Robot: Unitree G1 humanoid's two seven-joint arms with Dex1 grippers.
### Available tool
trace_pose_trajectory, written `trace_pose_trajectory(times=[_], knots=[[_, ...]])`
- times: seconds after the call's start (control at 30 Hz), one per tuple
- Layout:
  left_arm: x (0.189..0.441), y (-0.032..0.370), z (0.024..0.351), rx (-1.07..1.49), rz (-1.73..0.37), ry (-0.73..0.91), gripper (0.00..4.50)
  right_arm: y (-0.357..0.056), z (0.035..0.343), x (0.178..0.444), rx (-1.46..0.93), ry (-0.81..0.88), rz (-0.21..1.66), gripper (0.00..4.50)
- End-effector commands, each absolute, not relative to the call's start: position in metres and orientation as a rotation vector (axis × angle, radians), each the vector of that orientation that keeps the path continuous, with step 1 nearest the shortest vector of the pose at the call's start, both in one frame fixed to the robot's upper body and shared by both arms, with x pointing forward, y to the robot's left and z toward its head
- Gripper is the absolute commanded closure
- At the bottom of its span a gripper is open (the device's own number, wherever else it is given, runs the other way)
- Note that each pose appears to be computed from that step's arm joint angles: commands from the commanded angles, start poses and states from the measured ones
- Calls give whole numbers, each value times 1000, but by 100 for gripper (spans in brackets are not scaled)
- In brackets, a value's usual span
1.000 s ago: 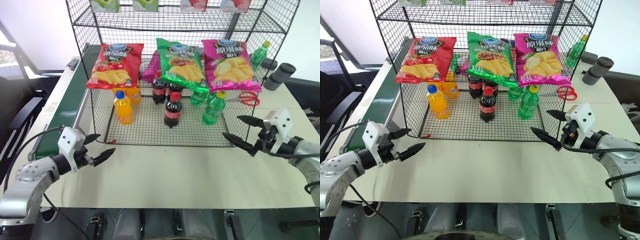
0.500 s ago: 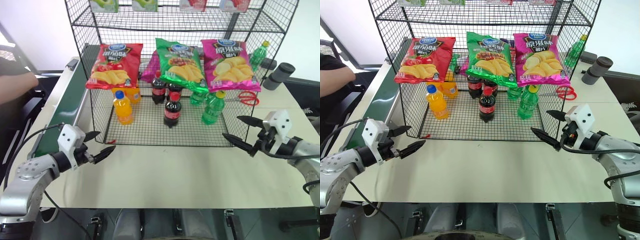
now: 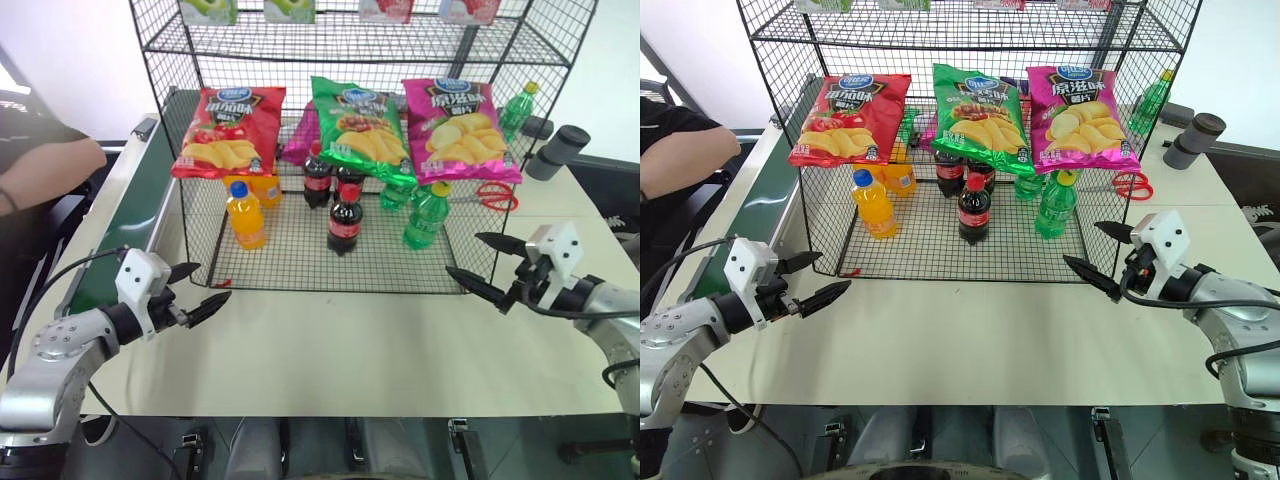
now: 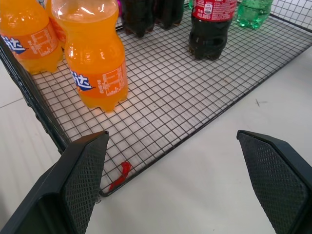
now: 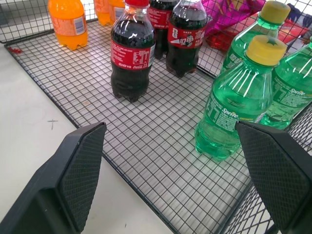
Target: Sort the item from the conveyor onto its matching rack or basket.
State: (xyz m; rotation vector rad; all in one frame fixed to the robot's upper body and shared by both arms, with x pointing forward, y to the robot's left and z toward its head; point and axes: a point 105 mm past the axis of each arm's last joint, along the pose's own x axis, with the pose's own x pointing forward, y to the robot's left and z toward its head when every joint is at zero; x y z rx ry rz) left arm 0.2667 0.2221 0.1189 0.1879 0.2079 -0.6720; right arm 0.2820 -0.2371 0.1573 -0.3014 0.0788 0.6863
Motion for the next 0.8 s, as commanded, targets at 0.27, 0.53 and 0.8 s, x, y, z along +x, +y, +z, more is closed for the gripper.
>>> trace_pose_trajectory(times=[0.27,0.53,0.8], knots=[[267,228,131,236,-632,162,0,-233,162,288,-308,31,677,9],[265,232,126,232,-607,170,0,-228,161,290,-305,17,667,9],[270,231,125,228,-610,164,0,-217,158,290,-281,-7,657,9]])
